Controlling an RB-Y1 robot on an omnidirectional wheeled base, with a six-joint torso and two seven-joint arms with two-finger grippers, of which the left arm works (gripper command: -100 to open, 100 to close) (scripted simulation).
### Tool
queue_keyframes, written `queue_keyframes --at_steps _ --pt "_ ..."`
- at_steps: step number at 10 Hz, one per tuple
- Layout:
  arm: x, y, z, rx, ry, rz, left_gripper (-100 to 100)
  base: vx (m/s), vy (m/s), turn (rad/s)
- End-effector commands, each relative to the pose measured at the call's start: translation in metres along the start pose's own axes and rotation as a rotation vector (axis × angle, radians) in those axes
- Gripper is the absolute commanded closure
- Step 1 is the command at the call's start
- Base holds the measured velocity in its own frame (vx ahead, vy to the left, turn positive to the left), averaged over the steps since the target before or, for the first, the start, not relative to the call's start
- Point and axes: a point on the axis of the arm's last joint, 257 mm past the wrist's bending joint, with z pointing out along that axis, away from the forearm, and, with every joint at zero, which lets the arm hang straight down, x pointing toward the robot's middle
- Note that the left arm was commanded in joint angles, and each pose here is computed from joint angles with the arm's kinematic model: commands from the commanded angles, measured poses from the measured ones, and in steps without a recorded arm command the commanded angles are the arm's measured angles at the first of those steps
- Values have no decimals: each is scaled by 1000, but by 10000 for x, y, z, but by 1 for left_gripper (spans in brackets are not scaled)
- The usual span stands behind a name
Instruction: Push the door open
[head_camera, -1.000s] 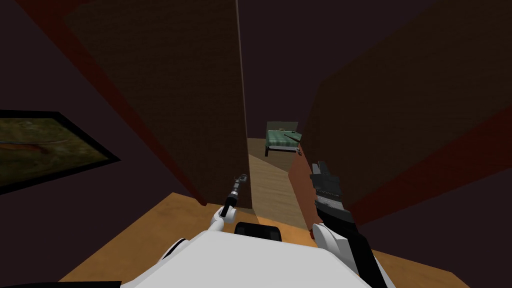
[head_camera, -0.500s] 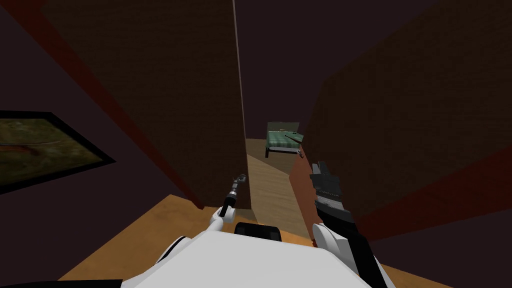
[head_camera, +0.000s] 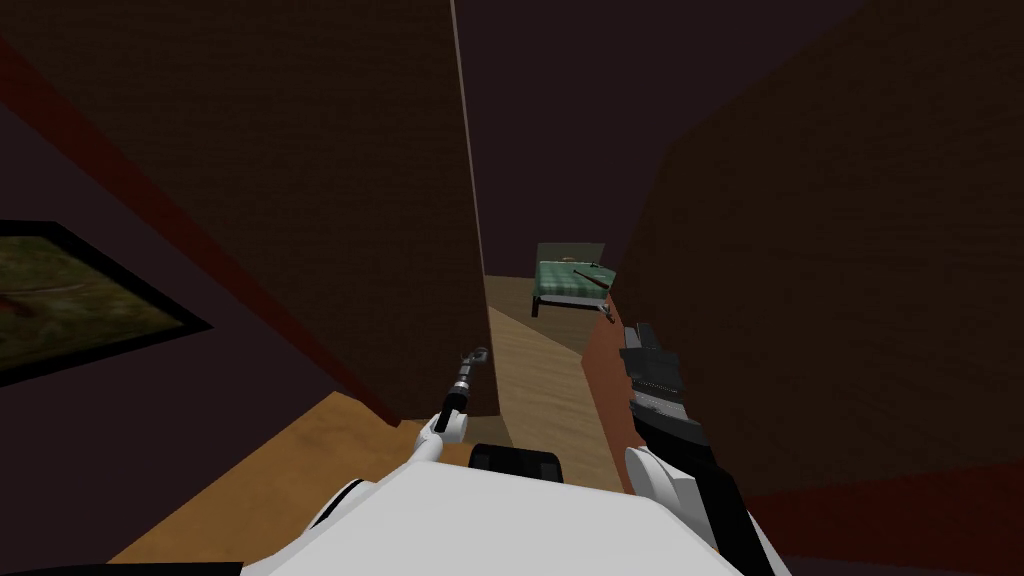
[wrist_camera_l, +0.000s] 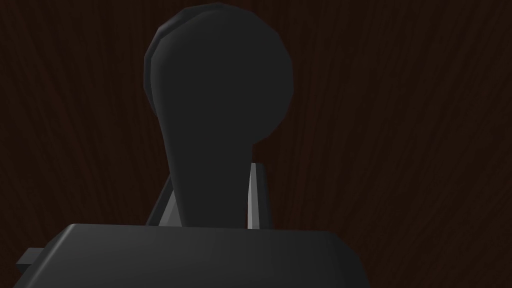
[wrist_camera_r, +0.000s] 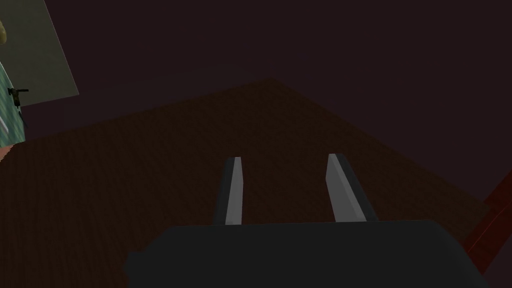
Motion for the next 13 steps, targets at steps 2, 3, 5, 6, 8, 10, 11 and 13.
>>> queue_keyframes --at_steps 2,3,5,6,8,10,11,13 --pt "-108 -11 31 11 -16 9 100 31 -8 -2" --pt "-242 -8 27 10 -48 8 100 108 -80 85" --pt "-338 -6 21 9 -72 6 100 160 -94 81" --pt "-339 9 13 6 -72 7 100 142 -33 19" --pt "-426 -2 13 8 -95 4 100 87 -34 15" --pt "-508 2 3 7 -118 1 100 161 -93 78" --pt "-560 6 -5 6 -132 -1 100 162 -62 66" --pt "-649 14 -20 5 -158 -6 100 170 -85 63"
